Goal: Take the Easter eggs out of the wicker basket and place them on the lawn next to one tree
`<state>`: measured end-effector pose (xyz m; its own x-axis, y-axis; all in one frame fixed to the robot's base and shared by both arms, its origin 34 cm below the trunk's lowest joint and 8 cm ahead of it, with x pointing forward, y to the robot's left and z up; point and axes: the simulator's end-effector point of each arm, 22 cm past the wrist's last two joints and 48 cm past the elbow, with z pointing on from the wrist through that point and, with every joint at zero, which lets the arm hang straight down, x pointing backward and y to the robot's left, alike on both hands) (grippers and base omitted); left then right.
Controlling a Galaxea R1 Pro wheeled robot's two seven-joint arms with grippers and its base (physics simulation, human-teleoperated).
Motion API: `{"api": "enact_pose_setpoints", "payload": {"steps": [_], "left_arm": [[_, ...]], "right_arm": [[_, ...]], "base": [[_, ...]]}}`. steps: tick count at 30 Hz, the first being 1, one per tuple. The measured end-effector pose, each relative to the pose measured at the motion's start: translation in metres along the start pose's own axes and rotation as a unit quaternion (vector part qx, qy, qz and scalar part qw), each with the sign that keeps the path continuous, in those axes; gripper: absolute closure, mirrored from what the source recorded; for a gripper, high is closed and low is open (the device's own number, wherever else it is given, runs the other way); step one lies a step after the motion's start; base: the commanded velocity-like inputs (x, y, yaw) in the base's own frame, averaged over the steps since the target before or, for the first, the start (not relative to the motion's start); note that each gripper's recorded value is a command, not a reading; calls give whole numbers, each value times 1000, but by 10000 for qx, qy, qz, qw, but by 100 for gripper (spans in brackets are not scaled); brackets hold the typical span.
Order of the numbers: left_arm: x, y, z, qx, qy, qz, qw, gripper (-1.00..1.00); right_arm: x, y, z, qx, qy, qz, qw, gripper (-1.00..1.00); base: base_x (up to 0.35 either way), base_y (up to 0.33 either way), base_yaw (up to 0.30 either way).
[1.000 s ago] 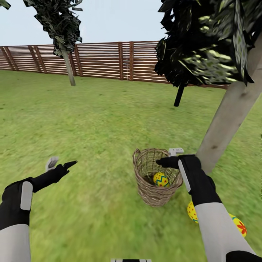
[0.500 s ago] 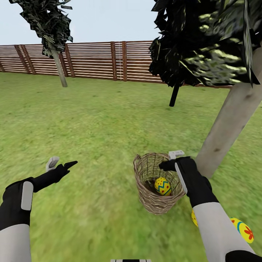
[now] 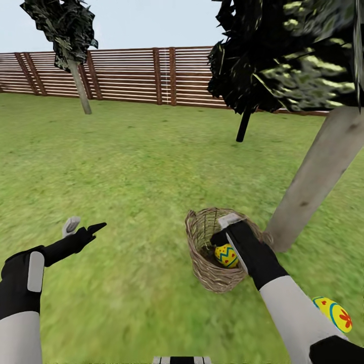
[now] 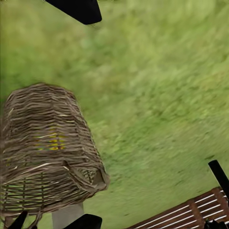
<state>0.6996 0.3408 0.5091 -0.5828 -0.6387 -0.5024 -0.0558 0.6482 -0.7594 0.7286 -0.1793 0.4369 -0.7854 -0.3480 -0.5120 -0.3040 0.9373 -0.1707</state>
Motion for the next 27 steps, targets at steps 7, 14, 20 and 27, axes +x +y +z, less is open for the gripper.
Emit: {"api": "enact_pose_setpoints", "payload": {"steps": [7,14,20,27], "left_arm": [[0,-1,0,56,-2,-12,10000,-100],[2,-4,2,115,20,-3,9999,-100],[4,-3,3,110,38,-20,9999,-100],[2,-4,2,116,7,0,9999,-100]], "right_arm": [[-6,-20,17,163,419,-130,9989,-100],[-9,-34,18,335,514,-239,9978,-100],[-8,-34,19,346,526,-255,9977,-100],[-7,-35,19,358,535,-270,9976,-100]], "base": [[0,0,0],[121,-127,0],[223,-218,0],[41,-26,0]]}}
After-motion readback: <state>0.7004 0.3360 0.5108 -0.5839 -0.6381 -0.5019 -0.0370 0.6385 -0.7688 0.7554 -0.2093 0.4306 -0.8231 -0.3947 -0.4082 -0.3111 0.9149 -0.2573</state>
